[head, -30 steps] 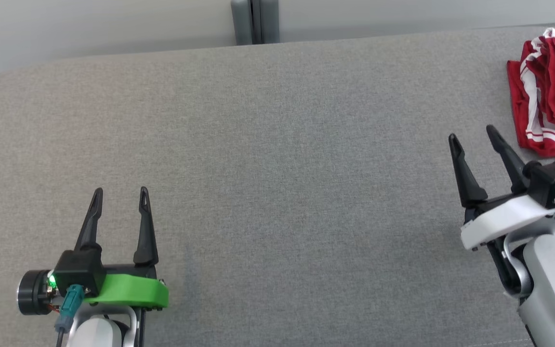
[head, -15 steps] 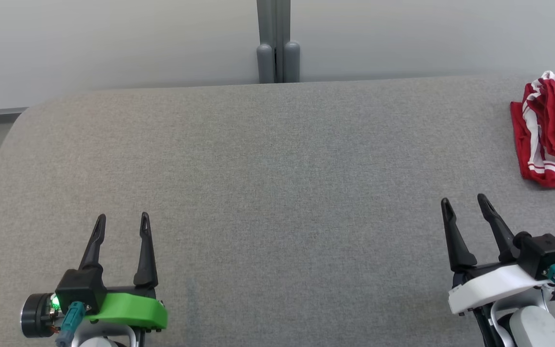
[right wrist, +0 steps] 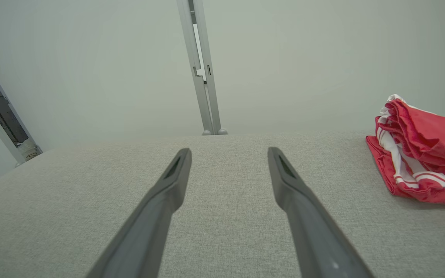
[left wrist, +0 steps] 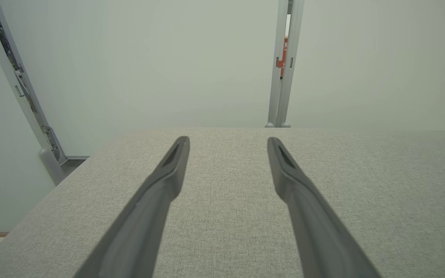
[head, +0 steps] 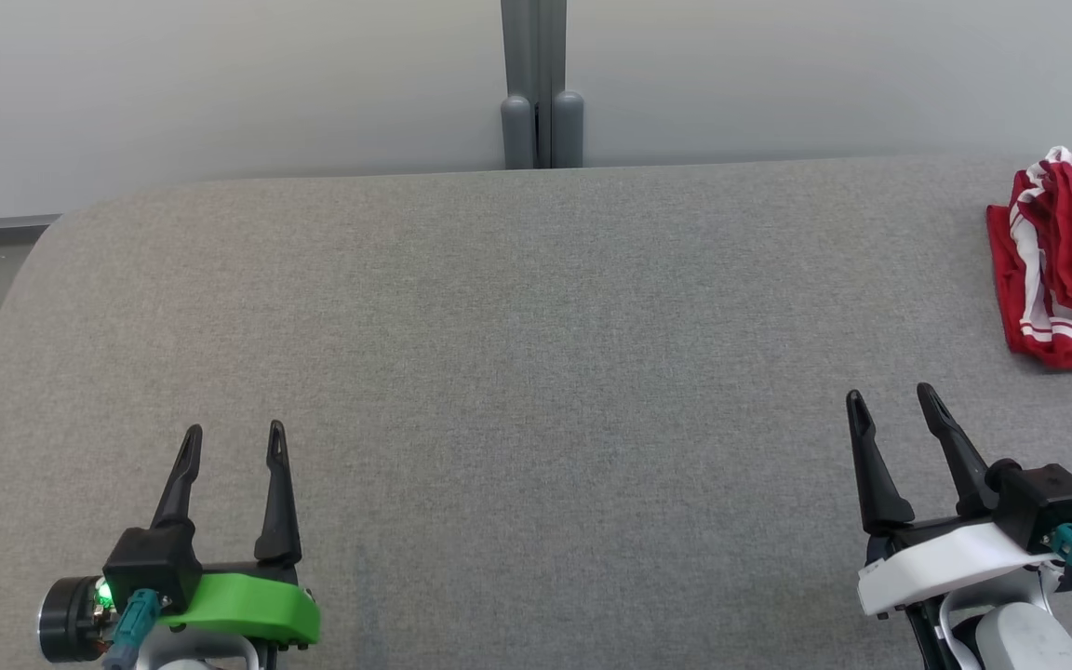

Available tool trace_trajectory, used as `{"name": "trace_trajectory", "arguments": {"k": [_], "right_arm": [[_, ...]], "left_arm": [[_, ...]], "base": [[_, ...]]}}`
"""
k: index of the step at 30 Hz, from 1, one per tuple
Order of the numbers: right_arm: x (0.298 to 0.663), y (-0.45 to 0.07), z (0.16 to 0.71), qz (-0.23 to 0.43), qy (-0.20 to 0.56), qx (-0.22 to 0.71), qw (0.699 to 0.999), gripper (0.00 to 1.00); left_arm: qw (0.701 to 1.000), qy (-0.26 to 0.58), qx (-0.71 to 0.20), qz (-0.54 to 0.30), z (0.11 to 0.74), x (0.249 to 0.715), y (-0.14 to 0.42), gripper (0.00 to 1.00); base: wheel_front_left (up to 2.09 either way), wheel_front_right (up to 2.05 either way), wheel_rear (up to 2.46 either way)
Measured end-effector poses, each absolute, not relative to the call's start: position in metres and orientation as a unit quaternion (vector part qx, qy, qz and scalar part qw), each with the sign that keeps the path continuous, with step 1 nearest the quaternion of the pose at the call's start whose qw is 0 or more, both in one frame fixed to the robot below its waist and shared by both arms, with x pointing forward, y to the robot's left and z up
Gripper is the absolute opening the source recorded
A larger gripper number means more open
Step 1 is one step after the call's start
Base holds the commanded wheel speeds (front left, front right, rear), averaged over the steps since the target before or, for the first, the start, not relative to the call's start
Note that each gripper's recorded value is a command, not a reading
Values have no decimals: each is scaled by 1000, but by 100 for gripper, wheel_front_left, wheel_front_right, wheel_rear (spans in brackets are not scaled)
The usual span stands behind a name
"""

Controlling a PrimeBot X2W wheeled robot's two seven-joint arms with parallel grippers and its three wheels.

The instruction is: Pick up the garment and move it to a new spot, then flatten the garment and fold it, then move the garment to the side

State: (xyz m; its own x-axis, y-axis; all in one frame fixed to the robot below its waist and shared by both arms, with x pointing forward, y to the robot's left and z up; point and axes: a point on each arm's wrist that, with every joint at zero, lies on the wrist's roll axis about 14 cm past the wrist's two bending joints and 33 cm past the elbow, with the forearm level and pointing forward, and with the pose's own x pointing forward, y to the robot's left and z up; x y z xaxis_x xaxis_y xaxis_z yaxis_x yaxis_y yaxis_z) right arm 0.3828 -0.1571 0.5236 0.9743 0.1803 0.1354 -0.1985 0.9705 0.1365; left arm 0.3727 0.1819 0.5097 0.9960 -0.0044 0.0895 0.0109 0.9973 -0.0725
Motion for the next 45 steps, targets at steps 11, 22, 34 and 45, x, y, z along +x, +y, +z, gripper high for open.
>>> {"name": "trace_trajectory", "arguments": {"k": [11,22,34,45], "right_arm": [[383,-159,523,92,-60,74,991,100],[375,-158,499,81,-19,112,990,0],[377,-169,494,48,0,220,974,0],[379,-177,492,26,11,302,953,0]], "left_arm": [[998,-38,-47,-4,505,373,182,100],[996,8,-87,10,480,366,184,0],[979,26,-201,34,475,367,192,0],[956,33,-289,46,473,368,197,0]], "base": [[0,0,0],[0,0,0],[0,0,0],[0,0,0]]}}
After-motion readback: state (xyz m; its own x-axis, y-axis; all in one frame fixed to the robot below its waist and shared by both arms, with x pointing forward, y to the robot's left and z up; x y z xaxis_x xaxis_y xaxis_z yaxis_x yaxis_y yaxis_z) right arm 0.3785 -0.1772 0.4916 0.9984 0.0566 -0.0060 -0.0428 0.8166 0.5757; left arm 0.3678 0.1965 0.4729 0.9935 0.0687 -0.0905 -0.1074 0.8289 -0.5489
